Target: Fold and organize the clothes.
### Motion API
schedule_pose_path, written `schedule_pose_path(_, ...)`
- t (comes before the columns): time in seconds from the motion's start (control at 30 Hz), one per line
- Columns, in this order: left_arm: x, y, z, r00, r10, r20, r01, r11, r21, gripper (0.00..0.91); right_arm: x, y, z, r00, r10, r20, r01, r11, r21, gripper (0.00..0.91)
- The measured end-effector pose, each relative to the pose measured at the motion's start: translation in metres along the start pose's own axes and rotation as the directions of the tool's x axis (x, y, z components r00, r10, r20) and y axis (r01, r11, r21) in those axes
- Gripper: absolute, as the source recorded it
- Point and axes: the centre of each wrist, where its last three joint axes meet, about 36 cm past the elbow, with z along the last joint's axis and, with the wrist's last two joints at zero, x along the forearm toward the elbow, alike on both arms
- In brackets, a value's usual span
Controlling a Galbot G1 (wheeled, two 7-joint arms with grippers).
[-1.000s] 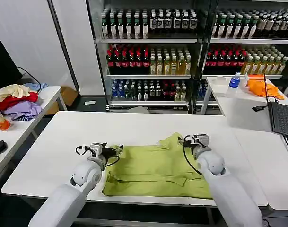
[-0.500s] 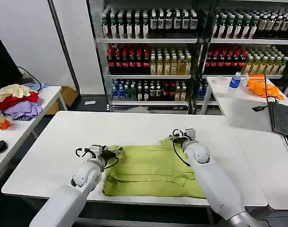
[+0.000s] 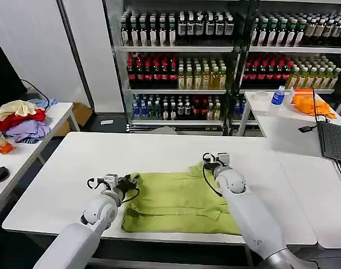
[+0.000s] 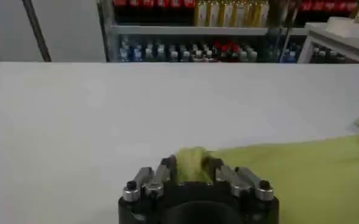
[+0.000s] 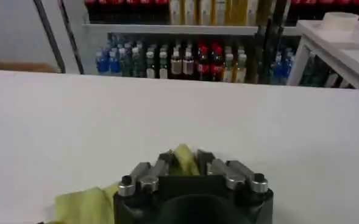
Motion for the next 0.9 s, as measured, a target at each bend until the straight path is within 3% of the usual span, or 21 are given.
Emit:
schedule_pose_path(0.47,0.019,0.001,-0.013,0.997,0.042,0.063,-0.044,0.999,0.030,0.030,0.041,-0.005,-0.007,0.994,-0.019,0.104,0.021,1.000,-0.012,0.000)
schedule_pose_path(0.9,0.057,0.001,-0.017,0.989,0.086,0.122,-0.090,0.996,0.025,0.030,0.119,-0.025,-0.002,0.978,-0.035,0.204,0.036,0.999,-0.002,0.000)
